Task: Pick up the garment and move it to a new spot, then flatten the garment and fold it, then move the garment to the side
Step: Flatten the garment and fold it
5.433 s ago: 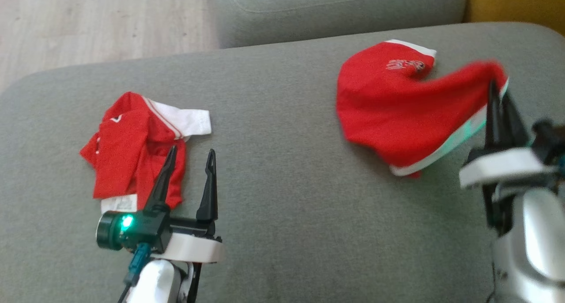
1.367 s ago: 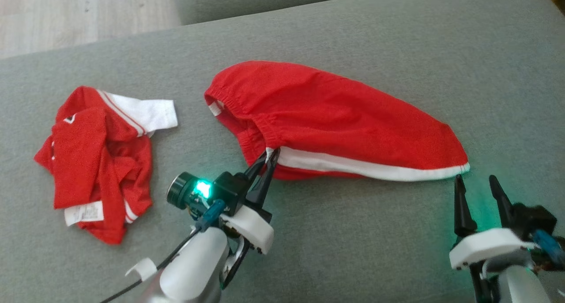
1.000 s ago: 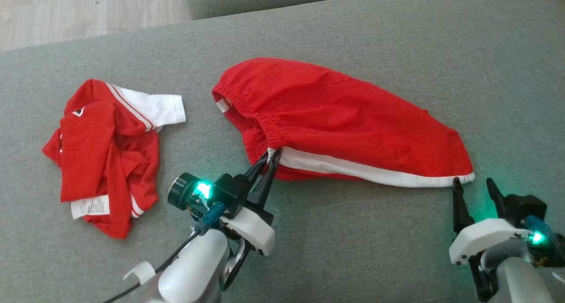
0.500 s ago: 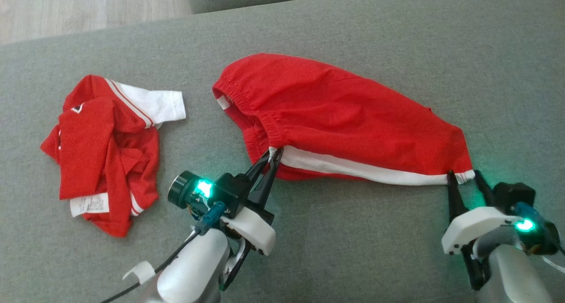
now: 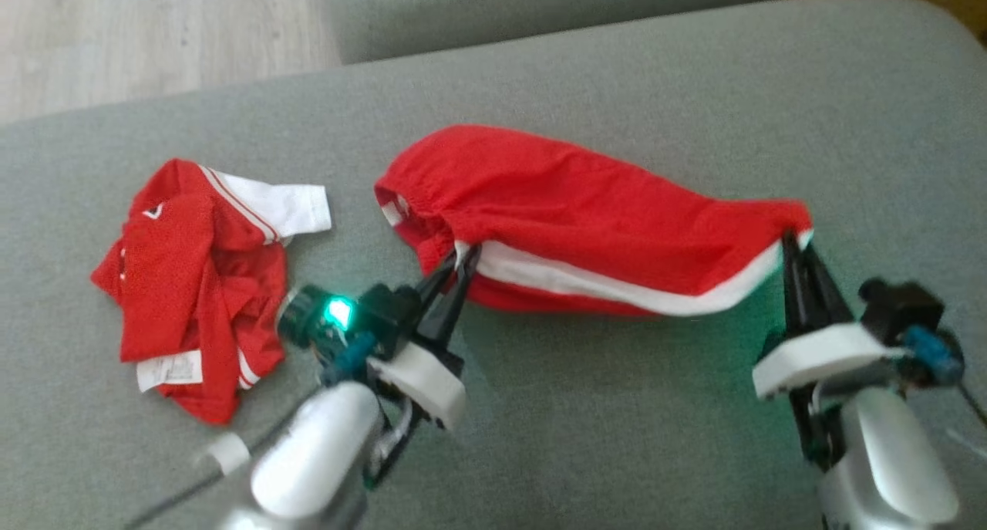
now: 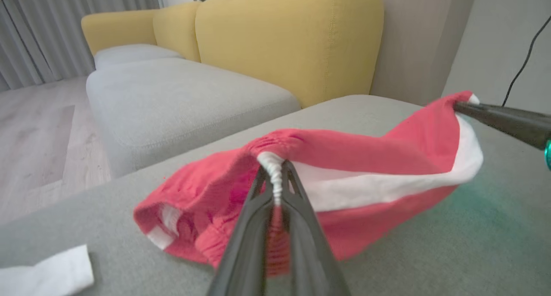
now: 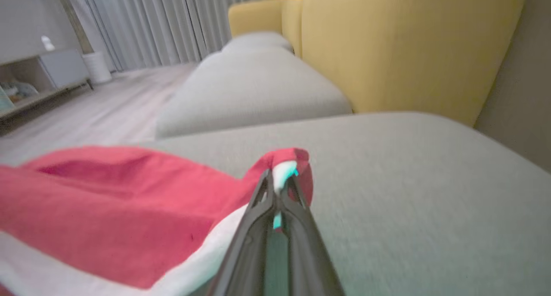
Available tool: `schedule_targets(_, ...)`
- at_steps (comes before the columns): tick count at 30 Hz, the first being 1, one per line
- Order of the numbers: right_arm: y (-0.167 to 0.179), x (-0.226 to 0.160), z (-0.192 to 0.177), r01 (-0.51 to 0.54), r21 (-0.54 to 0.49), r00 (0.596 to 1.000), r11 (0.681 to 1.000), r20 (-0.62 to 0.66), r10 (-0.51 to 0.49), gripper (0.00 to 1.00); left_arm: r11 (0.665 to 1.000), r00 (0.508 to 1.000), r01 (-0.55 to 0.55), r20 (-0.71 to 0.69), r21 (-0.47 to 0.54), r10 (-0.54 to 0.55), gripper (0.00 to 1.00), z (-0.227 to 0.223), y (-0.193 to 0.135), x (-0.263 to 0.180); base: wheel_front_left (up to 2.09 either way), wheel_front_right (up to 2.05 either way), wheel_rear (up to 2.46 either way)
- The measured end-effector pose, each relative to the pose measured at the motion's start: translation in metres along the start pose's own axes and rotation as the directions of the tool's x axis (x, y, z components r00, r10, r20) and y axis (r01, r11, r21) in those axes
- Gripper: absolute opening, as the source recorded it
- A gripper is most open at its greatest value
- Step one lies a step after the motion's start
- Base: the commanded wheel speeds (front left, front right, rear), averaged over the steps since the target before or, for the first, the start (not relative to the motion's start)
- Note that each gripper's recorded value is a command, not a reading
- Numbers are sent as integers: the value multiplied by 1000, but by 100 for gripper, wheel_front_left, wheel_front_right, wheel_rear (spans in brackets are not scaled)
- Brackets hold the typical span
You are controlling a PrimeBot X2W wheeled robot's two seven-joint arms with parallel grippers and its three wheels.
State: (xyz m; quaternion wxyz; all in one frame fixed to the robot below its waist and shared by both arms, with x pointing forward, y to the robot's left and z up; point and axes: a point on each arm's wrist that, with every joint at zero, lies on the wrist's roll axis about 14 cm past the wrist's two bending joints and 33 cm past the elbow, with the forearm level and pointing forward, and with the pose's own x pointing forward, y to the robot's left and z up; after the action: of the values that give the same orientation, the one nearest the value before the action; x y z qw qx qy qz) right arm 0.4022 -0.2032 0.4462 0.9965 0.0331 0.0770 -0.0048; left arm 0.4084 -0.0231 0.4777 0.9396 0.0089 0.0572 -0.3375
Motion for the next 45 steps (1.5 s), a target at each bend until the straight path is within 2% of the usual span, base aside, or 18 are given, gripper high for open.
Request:
schedule_targets(3,11,9,47,-34,4,991,999,126,33,0,996,1000,17,24,91,-19,0,27,13,3,0,0,0)
schedule_targets(5,20,15,85,-61,-12,974,998,216,62,0,993,997,3,72,116,-11,0,62,27,9,0,0,0)
schedule_targets(9,31,18,159,-100,-47,927,994,358,110,0,967,986,-21,163,253,-21,0,138,43,17,0,0,0)
schedule_targets(12,36,12,209,-117,-73,883,990,450,137,0,950,974,-43,223,309,-28,0,189,44,18,0,0,0)
schedule_targets(17,32,-9,288,-88,-129,781,988,606,149,0,953,942,-55,332,298,-49,0,255,37,18,0,0,0)
schedule_targets(19,30,-20,314,-62,-159,736,985,659,153,0,954,911,-66,408,293,-63,0,284,32,13,0,0,0)
schedule_targets(21,27,-28,330,-27,-195,712,980,685,156,0,957,880,-72,469,281,-72,0,308,28,7,0,0,0)
schedule_targets(23,21,-31,331,2,-215,723,977,675,147,0,965,867,-68,493,254,-68,0,316,27,2,0,0,0)
schedule_targets(26,16,-26,308,10,-224,788,975,602,130,0,973,883,-62,467,224,-52,0,301,29,0,0,0,0)
schedule_targets(30,5,-17,239,-13,-178,893,984,440,91,0,990,952,-29,306,139,-15,0,229,37,3,0,0,0)
schedule_targets(33,-2,-14,198,-14,-158,936,987,344,69,0,994,984,-5,175,109,-14,0,170,39,-1,0,0,0)
schedule_targets(36,-3,-13,188,-16,-161,947,987,315,67,0,996,990,10,139,93,-23,0,154,38,-4,0,0,0)
schedule_targets(41,-9,-4,188,-9,-177,953,984,297,62,0,996,987,28,155,85,-41,0,160,39,3,0,0,0)
schedule_targets(45,-6,16,190,-17,-194,958,981,278,71,0,998,990,11,137,63,-19,0,161,55,19,0,0,0)
